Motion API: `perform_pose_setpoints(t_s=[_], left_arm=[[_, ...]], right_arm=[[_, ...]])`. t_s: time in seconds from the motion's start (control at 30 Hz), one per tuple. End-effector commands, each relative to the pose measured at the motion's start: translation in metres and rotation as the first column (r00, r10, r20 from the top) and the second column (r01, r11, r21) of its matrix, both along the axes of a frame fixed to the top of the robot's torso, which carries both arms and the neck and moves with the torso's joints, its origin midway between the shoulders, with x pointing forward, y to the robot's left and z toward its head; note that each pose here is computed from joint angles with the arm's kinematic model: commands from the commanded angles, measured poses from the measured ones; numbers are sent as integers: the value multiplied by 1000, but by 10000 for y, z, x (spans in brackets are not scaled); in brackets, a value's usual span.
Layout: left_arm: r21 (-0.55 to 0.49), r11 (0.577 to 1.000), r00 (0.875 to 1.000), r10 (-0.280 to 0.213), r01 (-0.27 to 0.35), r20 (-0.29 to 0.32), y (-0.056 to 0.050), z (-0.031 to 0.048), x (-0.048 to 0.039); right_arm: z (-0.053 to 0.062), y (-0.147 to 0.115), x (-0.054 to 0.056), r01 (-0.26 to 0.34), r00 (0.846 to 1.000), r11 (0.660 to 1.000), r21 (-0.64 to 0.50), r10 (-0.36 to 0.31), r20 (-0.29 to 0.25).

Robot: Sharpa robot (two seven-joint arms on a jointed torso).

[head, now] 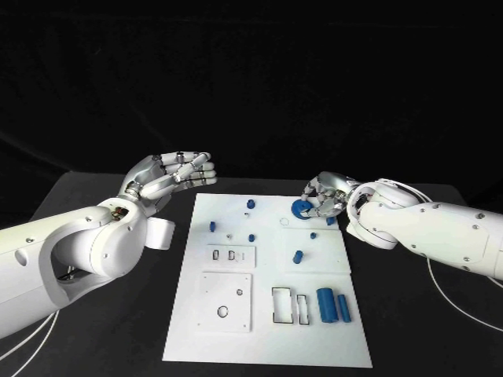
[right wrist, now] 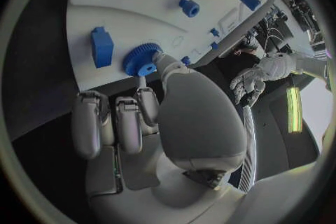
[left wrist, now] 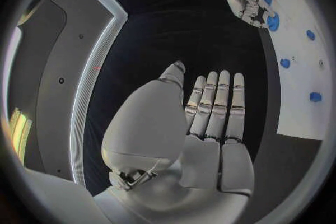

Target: Assemble the parts on the task board

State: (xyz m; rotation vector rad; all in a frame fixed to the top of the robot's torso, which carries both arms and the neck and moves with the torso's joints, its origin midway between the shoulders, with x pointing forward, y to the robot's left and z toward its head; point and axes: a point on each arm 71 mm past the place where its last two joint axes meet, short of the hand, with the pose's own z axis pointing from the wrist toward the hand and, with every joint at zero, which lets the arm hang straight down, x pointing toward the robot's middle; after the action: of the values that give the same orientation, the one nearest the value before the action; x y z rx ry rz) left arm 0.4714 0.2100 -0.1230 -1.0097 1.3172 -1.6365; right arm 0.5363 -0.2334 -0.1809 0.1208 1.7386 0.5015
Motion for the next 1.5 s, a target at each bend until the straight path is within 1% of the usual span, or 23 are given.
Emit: perform_pose_setpoints(t_s=[0.03,0.17,0.27,0.37,0.47,0.53,0.57,0.6,0.63,0.73,0.83,0.97,1.03,1.13,1.37,1.5], left_arm=[[-7,1000,1000,-22,22,6,-24,14,-6],[-6,1000,1000,-21,21,5,-21,14,-6],[-6,1000,1000,-21,21,5,-19,14,-5],[-6,1000,1000,-21,21,5,-19,13,-4],[-6,1000,1000,-22,22,4,-20,13,-3],[-6,1000,1000,-22,22,4,-20,12,-2],[-6,1000,1000,-22,22,4,-19,11,-1],[-6,1000,1000,-22,22,4,-18,11,1],[-6,1000,1000,-21,21,4,-18,10,1],[-6,1000,1000,-23,23,3,-25,10,2],[-6,1000,1000,-24,24,3,-26,10,1],[-7,1000,1000,-26,26,3,-32,10,-1],[-7,1000,1000,-27,27,3,-36,10,-2],[-7,1000,1000,-27,27,2,-37,10,-3],[-7,1000,1000,-30,30,1,-45,10,-5],[-8,999,1000,-31,31,1,-47,11,-5]], right_arm=[[-55,12,-16,-13,1000,999,-30,12,-21],[-67,29,-27,-23,1000,999,-46,23,-7],[-60,52,-40,-32,999,998,-53,33,15],[-29,82,-57,-37,997,998,-51,40,60],[25,132,-90,-45,990,997,-55,52,132],[71,175,-124,-52,980,997,-62,63,187],[108,213,-151,-61,972,996,-70,75,224],[137,244,-171,-69,965,995,-75,86,249],[156,265,-185,-76,960,994,-77,94,262],[243,397,-282,-120,937,990,-80,140,319],[304,553,-375,-162,916,983,-90,183,357],[330,737,-436,-202,900,973,-108,228,371],[326,818,-442,-217,895,969,-115,244,372],[308,910,-434,-229,892,965,-125,259,370],[200,1162,-377,-254,894,956,-146,289,343],[130,1252,-343,-257,901,955,-148,292,320]])
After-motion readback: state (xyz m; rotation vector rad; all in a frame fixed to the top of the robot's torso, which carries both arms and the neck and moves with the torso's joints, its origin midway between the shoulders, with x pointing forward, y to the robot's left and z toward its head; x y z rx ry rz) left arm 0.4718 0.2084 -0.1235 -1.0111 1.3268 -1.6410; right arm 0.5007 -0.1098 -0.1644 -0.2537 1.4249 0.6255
